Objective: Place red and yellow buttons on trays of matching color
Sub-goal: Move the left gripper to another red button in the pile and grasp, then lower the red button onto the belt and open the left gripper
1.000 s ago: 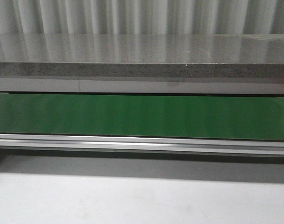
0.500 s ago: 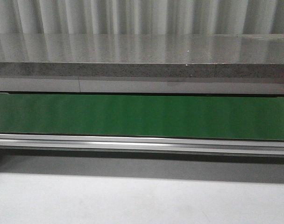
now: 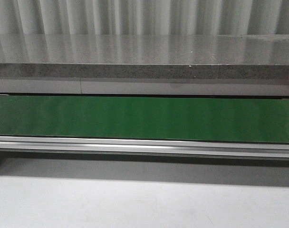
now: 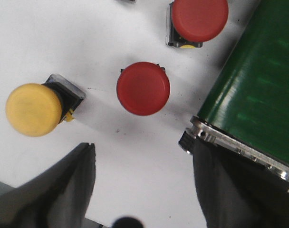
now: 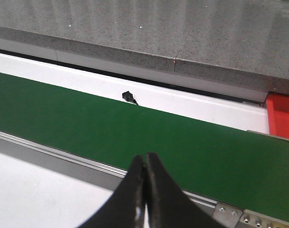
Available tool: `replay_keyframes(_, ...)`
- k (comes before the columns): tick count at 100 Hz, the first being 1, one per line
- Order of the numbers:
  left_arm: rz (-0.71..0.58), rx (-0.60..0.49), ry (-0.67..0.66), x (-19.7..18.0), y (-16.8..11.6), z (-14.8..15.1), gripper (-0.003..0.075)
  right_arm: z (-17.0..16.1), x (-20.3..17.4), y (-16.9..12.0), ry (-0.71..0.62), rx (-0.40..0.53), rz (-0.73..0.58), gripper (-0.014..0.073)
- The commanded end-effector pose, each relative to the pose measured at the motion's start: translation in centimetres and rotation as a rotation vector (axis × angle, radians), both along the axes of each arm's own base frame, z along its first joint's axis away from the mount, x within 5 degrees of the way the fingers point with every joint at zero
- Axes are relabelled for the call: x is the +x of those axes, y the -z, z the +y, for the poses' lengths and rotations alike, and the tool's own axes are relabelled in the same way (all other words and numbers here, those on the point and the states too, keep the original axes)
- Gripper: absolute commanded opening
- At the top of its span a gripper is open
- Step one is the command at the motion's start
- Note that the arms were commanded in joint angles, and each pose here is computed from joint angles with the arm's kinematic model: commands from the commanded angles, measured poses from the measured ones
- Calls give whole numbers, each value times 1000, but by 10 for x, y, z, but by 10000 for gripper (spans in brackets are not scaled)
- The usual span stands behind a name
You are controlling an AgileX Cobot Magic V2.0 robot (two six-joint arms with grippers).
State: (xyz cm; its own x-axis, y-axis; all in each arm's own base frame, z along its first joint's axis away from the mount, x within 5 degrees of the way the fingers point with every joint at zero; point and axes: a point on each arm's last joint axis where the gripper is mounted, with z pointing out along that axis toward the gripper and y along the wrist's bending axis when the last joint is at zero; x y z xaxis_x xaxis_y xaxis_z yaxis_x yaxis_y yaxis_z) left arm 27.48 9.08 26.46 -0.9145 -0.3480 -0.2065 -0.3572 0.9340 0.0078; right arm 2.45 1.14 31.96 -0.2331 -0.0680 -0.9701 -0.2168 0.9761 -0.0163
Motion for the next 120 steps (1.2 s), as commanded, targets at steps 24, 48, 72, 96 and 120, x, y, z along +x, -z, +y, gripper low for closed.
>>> replay_keyframes(24,7,-25,-18,35,10,10,441,0,2,-12,6,9,-75,-59)
replay_keyframes(48,71,-46,-24,48,33,15,441,0,2,-12,6,9,-75,-59)
replay_keyframes(72,69,-39,-22,55,45,17,441,0,2,-12,6,9,-75,-59)
replay_keyframes(96,48,-33,-23,57,45,18,326,0,2,-12,6,9,-75,-59)
replay_keyframes(120,15,-10,-19,52,30,18,177,0,2,-12,6,9,-75,-59)
